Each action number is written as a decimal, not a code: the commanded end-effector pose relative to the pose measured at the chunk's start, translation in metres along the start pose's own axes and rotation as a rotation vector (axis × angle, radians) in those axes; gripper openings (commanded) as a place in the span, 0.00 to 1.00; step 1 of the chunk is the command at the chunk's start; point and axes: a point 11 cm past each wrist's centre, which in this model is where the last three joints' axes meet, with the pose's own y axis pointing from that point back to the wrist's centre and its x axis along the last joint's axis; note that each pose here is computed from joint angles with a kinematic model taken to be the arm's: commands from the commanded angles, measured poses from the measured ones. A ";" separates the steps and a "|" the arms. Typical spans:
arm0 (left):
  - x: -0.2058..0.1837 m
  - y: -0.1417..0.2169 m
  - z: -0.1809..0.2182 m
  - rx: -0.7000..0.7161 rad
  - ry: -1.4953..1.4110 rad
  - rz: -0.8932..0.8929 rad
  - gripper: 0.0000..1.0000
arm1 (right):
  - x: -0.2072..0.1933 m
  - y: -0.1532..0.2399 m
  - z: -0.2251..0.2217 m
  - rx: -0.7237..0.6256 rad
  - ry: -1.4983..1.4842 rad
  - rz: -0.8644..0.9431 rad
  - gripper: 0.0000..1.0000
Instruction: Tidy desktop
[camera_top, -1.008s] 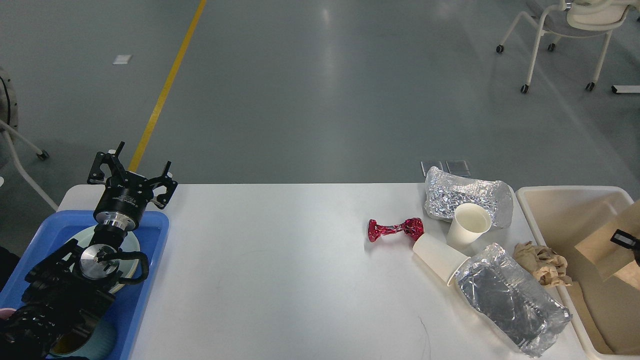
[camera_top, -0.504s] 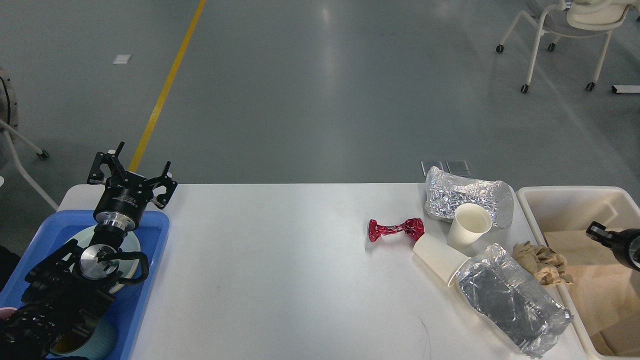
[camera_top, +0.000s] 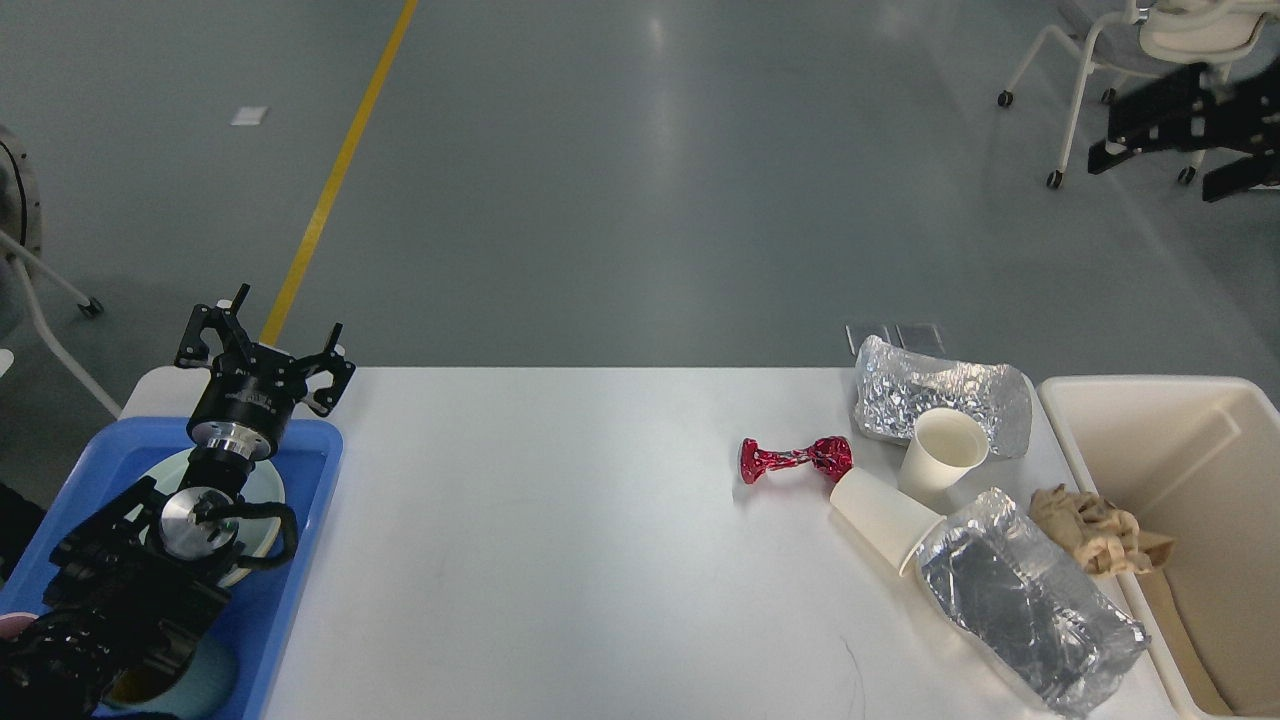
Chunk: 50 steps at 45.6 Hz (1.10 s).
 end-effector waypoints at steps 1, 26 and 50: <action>0.000 0.000 0.000 -0.002 0.001 0.001 0.99 | -0.008 0.046 -0.065 0.037 0.168 -0.030 1.00; 0.000 0.000 0.000 0.000 0.000 -0.001 0.99 | -0.108 -0.198 0.026 -0.257 0.128 -0.054 1.00; 0.000 0.000 0.000 -0.001 0.001 0.001 0.99 | -0.164 -0.297 0.047 -0.269 0.032 -0.034 1.00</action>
